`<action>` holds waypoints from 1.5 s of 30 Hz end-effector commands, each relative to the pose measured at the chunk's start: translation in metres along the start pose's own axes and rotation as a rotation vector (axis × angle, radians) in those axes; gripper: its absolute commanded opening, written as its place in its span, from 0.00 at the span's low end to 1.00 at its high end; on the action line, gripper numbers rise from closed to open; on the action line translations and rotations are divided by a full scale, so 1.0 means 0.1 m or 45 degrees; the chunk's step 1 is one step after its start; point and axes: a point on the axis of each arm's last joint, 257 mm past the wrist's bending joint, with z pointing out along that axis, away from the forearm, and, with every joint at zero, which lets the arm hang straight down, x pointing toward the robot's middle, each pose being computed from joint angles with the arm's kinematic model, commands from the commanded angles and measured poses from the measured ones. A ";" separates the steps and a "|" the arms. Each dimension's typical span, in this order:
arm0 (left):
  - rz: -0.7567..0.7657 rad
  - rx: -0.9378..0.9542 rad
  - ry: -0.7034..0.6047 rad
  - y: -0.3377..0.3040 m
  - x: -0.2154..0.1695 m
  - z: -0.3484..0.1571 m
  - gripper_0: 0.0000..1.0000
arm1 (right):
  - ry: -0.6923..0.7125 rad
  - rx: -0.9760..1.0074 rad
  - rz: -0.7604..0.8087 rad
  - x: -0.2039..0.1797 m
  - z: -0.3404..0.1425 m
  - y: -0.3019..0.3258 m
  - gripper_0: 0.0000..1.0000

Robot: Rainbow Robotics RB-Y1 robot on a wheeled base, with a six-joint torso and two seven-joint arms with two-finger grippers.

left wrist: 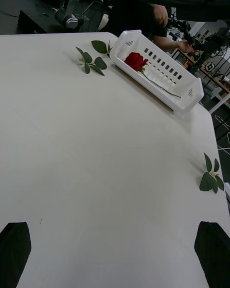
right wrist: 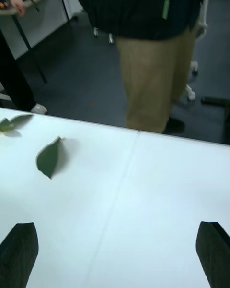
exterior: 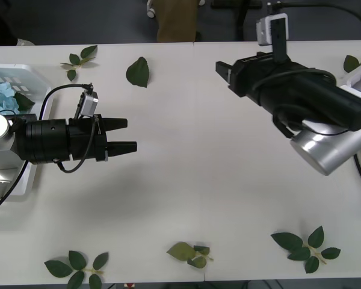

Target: Place the red flowers into the right box and the blue flowers into the left box. If a person shows an open palm, hand one flower to the person first, then continue sorting.

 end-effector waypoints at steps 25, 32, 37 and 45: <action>-0.044 0.002 -0.027 -0.03 -0.02 0.01 1.00 | 0.390 -0.263 -0.013 1.11 -0.08 0.07 0.95; -0.044 0.002 -0.027 -0.03 -0.02 0.01 1.00 | 0.512 -0.458 -0.122 1.23 -0.18 0.30 0.95; -0.044 0.002 -0.027 -0.03 -0.02 0.01 1.00 | 0.449 -0.713 -0.051 1.20 -0.32 0.50 0.95; -0.044 0.002 -0.027 -0.03 -0.02 0.01 1.00 | 0.226 -1.049 -0.118 1.15 -0.55 0.57 0.95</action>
